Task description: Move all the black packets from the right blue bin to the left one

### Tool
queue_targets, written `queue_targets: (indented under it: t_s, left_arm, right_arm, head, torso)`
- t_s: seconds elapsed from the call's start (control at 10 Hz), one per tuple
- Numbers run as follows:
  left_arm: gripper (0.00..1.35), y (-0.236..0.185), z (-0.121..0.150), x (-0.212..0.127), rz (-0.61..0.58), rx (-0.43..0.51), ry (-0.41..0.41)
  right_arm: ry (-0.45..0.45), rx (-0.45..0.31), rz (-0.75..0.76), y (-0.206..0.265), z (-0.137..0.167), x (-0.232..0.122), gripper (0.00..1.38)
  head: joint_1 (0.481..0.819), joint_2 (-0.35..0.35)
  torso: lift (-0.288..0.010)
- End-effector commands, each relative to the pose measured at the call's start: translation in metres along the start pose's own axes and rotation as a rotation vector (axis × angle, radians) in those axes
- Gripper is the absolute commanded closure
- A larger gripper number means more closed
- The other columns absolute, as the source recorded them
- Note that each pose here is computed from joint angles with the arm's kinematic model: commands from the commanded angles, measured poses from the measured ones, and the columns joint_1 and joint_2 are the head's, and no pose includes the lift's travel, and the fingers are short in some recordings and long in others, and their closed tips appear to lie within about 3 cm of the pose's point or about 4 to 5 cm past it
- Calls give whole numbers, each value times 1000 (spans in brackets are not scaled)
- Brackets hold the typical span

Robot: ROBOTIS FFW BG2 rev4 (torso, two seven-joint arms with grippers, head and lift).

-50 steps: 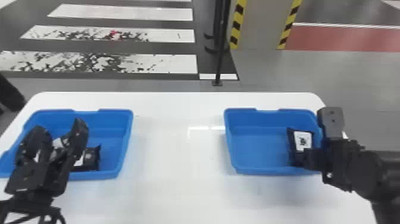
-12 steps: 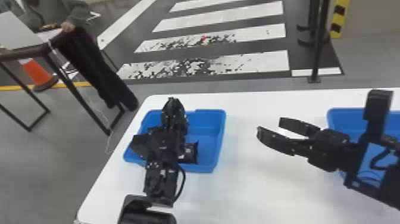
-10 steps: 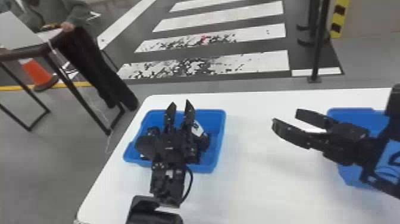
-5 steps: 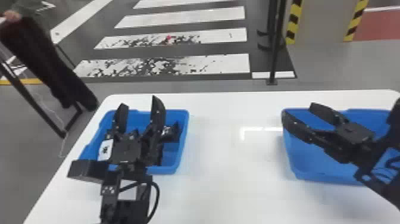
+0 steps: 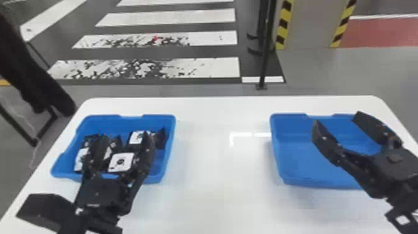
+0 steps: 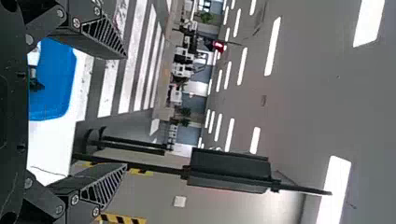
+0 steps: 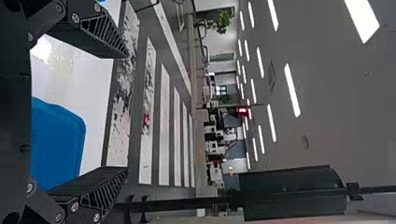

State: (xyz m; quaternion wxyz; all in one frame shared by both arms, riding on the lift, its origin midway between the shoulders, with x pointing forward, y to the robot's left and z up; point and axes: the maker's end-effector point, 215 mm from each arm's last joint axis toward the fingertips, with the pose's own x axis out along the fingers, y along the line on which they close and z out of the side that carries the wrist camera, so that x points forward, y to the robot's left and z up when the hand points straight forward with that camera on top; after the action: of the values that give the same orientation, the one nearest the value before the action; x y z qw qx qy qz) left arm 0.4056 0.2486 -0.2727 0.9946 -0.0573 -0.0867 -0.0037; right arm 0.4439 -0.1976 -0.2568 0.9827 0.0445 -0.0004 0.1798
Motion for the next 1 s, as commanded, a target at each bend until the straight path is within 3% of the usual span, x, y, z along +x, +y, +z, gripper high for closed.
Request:
queue_targets:
  t_s: [0.0,0.2,0.9]
  left_arm:
    - [248,4,-7,-10,8,117,40]
    - [248,16,6,-15,39,182,21]
    - [248,14,9,-19,40,136,9]
  right_arm:
    - [20,19,-64,-7,-13,-27,190]
    - [51,14,-101,-15,-26,-37,190]
    - [46,12,-102,-15,-24,-39,185]
  head:
    - [695,69]
    - [695,56]
    - [695,58]
  torso:
    - [-168]
    - [-168]
    - [-168]
